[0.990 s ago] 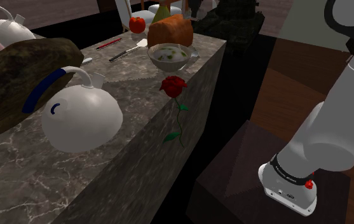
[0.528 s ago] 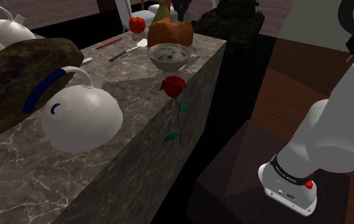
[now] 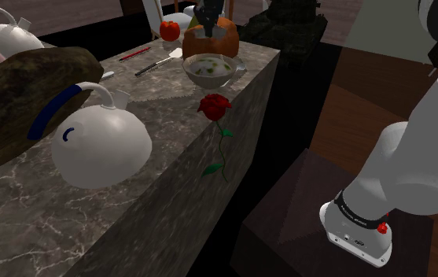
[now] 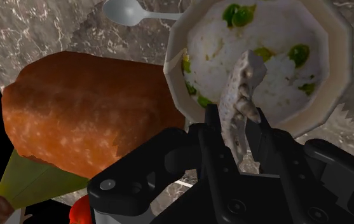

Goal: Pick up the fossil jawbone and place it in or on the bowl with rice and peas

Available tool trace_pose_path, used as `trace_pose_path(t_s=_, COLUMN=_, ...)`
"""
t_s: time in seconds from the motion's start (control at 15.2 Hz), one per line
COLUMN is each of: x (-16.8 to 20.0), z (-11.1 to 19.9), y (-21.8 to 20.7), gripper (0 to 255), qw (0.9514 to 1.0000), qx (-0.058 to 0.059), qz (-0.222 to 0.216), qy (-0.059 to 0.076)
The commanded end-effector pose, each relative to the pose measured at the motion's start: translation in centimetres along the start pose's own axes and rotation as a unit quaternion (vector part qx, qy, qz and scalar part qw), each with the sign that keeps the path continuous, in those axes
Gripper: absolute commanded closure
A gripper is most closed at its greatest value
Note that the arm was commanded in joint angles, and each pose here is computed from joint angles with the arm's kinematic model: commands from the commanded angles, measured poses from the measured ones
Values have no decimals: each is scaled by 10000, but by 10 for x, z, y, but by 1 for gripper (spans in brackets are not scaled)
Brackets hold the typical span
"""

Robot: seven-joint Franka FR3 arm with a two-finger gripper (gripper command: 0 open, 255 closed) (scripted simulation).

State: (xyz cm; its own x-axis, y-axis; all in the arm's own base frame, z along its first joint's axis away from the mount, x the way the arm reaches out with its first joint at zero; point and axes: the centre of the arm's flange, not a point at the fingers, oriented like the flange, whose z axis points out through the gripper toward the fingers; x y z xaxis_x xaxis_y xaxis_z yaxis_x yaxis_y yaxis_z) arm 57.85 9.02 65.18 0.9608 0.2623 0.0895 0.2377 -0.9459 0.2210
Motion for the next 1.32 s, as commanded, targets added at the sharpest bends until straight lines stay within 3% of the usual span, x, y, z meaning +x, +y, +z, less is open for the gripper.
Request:
trace_pose_path(t_s=0.0, x=-1, z=9, y=-3, gripper=255, qw=10000, qx=-1, qz=3, qy=2)
trace_pose_path(t_s=0.59, x=-5, z=56, y=-14, gripper=255, qw=10000, qx=-1, qz=3, qy=2)
trace_pose_path(t_s=1.12, x=-5, z=56, y=-14, gripper=255, qw=10000, qx=-1, qz=3, qy=2)
trace_pose_path(t_s=1.19, x=-5, z=56, y=-14, gripper=0, qw=10000, qx=-1, qz=3, qy=2)
trace_pose_path(t_s=1.25, x=-5, z=56, y=-14, gripper=0, qw=10000, qx=-1, qz=3, qy=2)
